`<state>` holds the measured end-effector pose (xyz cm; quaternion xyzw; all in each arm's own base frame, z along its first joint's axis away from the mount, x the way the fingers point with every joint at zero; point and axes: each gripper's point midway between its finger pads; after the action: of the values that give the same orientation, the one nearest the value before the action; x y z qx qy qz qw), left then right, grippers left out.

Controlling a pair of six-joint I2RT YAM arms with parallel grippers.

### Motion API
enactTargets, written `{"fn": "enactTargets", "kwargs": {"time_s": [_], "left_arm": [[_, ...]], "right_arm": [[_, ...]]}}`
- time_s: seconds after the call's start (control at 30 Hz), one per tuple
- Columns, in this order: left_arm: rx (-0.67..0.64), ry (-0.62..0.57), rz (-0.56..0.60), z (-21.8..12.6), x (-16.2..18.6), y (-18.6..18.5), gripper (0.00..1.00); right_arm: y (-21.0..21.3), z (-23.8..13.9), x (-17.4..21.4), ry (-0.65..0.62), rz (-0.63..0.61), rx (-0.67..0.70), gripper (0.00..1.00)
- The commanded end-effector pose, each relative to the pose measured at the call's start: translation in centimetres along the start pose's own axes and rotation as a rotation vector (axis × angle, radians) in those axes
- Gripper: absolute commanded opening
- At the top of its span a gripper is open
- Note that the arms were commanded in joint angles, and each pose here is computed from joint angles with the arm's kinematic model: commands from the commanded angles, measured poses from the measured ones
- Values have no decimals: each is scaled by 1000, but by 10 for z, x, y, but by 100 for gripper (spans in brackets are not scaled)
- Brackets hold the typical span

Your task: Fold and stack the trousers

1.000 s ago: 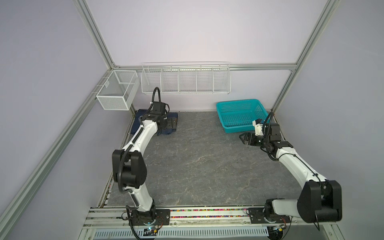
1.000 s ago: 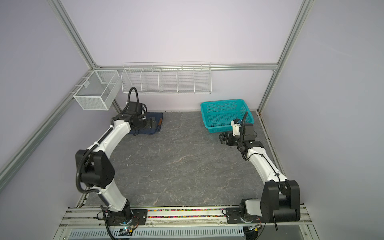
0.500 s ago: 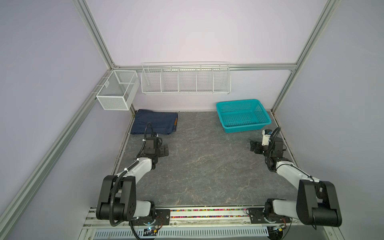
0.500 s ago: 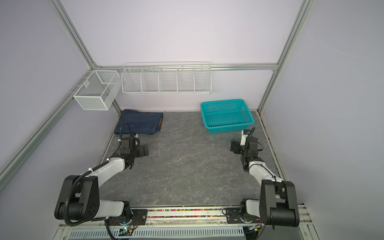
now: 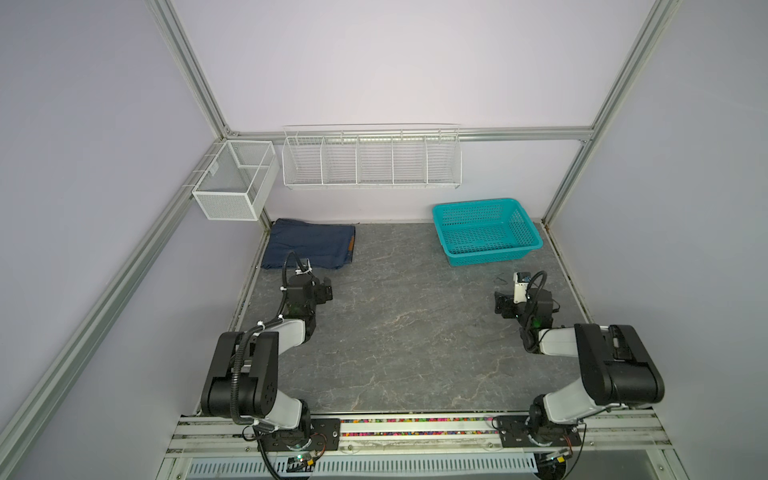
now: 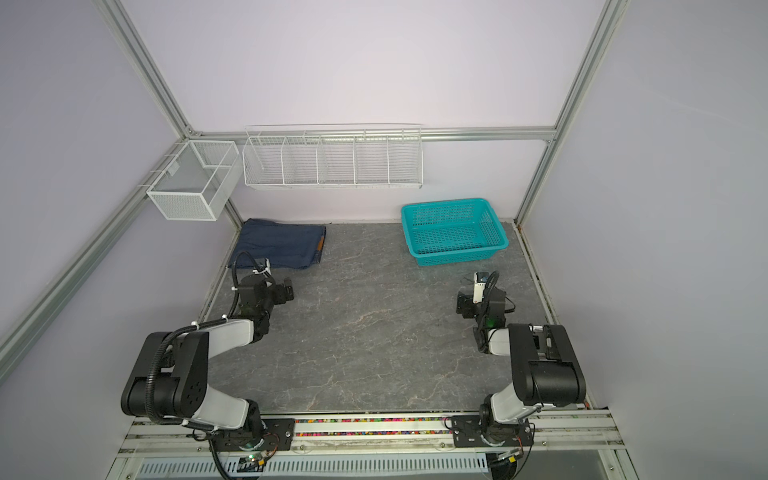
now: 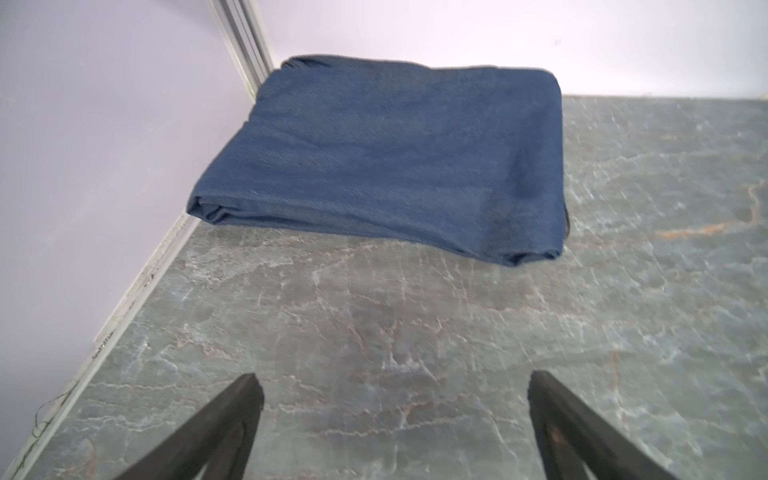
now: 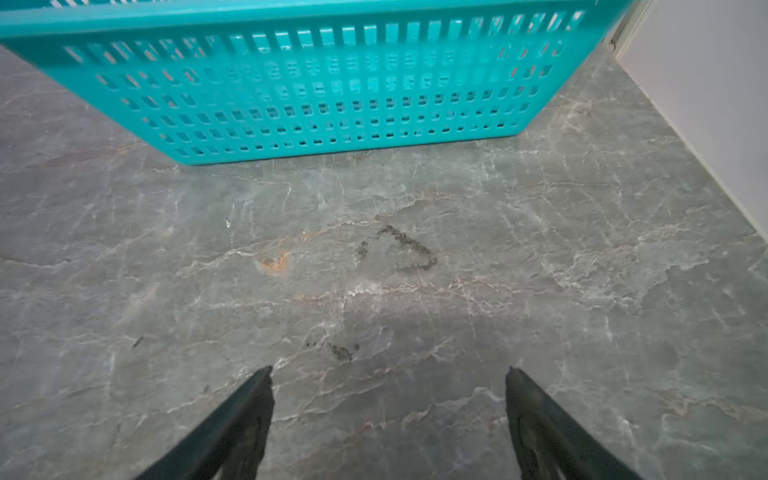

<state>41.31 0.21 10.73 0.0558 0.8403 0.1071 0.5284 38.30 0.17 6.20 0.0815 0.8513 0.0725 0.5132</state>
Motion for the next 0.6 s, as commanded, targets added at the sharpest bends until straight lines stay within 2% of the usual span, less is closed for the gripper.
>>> {"fn": "enactTargets", "kwargs": {"time_s": [0.0,0.17,0.27,0.57], "left_arm": [[-7,-89,-29,-3,-13,6,99],[-26,-191,-39,-12,-3,6,99],[-14,-133,-40,-10,-2,5,99],[-17,-183,-35,-12,-5,5,99]], "right_arm": [[6,-4,-32,-121,-39,-13,88],[6,-4,-32,-123,-38,-13,88],[6,-3,-32,-118,-37,-14,88],[6,-3,-32,-123,-37,-14,88]]}}
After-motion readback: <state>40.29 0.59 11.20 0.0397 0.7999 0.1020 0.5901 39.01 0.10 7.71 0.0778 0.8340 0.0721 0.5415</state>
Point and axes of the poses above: each gripper's point midway between its finger pads, its own z axis out along the fingers, its own y axis along the line the jaws close on, x = y × z, and after that the axes turned 12 degrees about z, right-handed
